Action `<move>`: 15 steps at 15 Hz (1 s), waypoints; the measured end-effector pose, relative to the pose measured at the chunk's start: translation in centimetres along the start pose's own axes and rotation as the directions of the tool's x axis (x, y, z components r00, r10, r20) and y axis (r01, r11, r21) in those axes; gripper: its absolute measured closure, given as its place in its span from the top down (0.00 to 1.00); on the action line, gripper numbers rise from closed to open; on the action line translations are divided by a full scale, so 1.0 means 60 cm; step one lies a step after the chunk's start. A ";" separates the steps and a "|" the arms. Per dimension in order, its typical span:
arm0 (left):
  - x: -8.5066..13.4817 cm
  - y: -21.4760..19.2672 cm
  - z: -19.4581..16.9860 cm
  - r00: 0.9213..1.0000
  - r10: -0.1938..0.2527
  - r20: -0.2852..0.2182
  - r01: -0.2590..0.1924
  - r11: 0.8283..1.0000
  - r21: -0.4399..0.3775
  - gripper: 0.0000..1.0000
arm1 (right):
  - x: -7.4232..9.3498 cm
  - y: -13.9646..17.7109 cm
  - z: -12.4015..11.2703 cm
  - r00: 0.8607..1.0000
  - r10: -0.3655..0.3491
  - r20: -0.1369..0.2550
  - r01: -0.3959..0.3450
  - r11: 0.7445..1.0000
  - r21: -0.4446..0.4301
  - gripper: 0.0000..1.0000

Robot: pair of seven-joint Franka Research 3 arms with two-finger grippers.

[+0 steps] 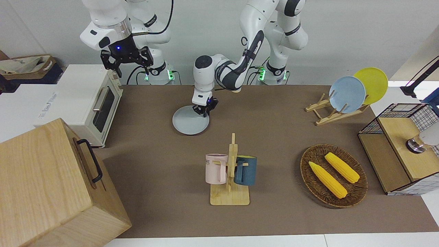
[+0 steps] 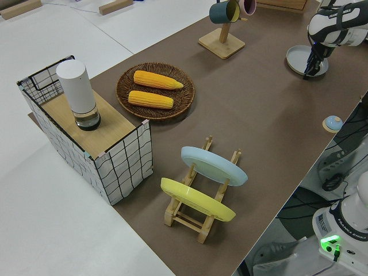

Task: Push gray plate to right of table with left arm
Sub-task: 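Push the gray plate across the table away from the left arm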

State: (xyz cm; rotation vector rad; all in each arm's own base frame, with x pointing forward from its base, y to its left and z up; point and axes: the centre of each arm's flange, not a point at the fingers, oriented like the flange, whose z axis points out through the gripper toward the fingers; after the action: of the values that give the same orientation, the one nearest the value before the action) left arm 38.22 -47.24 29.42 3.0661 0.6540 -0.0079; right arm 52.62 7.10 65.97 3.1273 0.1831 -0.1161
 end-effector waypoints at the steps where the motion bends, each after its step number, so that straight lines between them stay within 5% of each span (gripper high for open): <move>1: 0.000 0.001 0.002 1.000 0.009 -0.001 -0.009 1.000 0.001 0.42 | 0.000 0.000 0.000 1.000 0.000 0.000 0.000 1.000 0.000 0.99; 7: 0.017 0.002 -0.013 1.000 0.025 0.001 -0.025 0.999 0.043 0.99 | 0.000 0.000 0.000 1.000 0.000 0.000 0.000 1.000 0.000 0.99; 11: 0.052 -0.002 -0.071 0.999 0.034 0.008 -0.034 0.997 0.069 1.00 | 0.000 0.000 0.000 1.000 0.000 0.000 0.000 1.000 0.000 0.99; 15: 0.119 -0.062 -0.185 0.990 0.128 0.066 -0.133 0.988 0.081 1.00 | 0.000 0.000 0.000 1.000 0.000 0.000 0.000 1.000 0.000 0.99</move>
State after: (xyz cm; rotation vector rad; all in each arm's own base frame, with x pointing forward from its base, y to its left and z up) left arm 43.26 -40.86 40.47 3.1698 0.4613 -0.1312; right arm 52.62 7.10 65.97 3.1273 0.1831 -0.1161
